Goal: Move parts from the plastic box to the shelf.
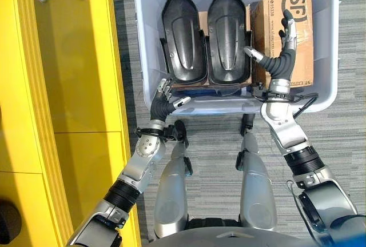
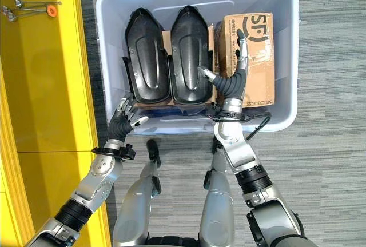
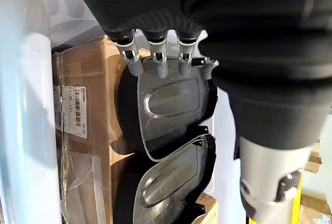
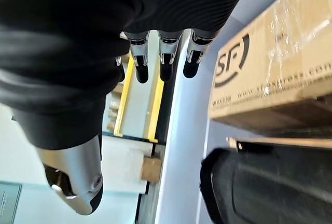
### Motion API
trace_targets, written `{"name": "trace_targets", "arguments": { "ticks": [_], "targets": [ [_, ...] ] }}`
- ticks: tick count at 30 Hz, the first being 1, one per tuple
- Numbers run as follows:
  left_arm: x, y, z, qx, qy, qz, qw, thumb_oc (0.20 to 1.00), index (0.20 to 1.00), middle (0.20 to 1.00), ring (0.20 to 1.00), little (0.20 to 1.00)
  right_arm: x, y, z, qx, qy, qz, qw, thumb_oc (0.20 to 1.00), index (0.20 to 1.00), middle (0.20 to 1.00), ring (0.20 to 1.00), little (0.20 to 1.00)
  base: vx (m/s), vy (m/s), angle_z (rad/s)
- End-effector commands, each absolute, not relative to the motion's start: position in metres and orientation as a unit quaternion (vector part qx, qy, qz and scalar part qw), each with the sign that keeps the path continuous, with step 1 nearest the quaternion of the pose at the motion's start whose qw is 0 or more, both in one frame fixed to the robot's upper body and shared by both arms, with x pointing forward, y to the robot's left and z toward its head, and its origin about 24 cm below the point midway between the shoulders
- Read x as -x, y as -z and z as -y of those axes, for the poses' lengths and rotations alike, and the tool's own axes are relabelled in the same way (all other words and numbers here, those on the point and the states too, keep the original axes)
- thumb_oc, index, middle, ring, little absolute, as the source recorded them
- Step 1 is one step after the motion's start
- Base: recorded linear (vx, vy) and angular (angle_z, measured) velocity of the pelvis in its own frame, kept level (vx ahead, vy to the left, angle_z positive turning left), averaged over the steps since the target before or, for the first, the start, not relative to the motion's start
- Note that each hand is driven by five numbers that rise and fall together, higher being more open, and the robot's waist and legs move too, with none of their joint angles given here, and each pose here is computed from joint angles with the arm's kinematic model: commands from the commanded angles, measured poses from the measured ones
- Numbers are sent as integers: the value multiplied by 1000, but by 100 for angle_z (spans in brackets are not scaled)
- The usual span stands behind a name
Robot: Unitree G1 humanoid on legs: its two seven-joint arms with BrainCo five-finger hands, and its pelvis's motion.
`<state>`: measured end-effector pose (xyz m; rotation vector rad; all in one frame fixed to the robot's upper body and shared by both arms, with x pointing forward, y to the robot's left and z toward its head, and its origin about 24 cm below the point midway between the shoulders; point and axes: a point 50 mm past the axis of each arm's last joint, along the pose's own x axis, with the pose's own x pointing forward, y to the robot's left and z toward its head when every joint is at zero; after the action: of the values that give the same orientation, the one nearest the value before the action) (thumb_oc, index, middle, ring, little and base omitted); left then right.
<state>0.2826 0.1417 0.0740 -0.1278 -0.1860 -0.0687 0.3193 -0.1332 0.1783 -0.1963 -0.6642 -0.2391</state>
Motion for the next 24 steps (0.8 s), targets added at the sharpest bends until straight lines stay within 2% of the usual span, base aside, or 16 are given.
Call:
{"name": "trace_targets", "arguments": {
  "ticks": [1, 15, 24],
  "targets": [
    [-274, -89, -151, 43, 32, 144, 988, 1000, 1000, 1000, 1000, 1000, -314, -185, 125, 46, 86, 347, 933, 1000, 1000, 1000, 1000, 1000, 0, 0, 0],
    [-277, -88, -148, 53, 30, 141, 988, 1000, 1000, 1000, 1000, 1000, -336, -139, 123, 9, 86, 218, 972, 1000, 1000, 1000, 1000, 1000, 0, 0, 0],
    [-277, -89, -145, 53, 39, 141, 988, 1000, 1000, 1000, 1000, 1000, -351, -115, 158, 25, 185, 146, 971, 1000, 1000, 1000, 1000, 1000, -2, -2, 3]
  ]
}}
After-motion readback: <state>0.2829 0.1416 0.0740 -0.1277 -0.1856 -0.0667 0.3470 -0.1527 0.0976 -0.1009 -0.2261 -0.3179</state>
